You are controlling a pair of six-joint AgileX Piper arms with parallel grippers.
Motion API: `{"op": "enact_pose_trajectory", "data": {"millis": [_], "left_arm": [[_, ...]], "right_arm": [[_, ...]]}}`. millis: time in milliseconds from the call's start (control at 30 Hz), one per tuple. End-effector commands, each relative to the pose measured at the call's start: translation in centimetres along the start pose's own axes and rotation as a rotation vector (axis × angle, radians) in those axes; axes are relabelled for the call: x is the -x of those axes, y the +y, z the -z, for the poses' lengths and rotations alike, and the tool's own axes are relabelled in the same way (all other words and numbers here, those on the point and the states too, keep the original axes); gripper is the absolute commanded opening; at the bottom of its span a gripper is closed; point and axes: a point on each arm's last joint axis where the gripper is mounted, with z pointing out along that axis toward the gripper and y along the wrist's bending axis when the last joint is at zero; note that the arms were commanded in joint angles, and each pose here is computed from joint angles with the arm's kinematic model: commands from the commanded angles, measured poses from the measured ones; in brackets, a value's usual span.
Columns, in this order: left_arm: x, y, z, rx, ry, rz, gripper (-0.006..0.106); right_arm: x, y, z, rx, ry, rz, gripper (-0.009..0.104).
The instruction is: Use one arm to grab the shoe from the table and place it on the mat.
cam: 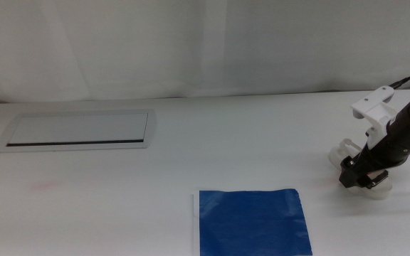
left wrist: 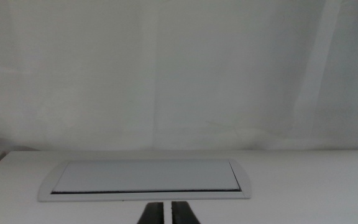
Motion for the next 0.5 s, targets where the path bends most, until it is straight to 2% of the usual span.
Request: {"op": "enact_pose_trajectory", "data": {"millis": [0, 267, 467], "left_arm": [[-1.09, 0.09, -0.07, 0.005, 0.017, 0.008, -0.002], [-1.09, 0.09, -0.07, 0.005, 0.017, 0.008, -0.002], [-1.09, 0.09, -0.07, 0.005, 0.017, 0.008, -0.002]], "right_arm": [[0.12, -0.16, -0.44, -0.005, -0.006, 0.007, 0.102], [0.15, -0.21, -0.75, -0.008, -0.009, 0.006, 0.101], [0.07, -0.18, -1.06, -0.002, 0.001, 0.004, 0.09]]}}
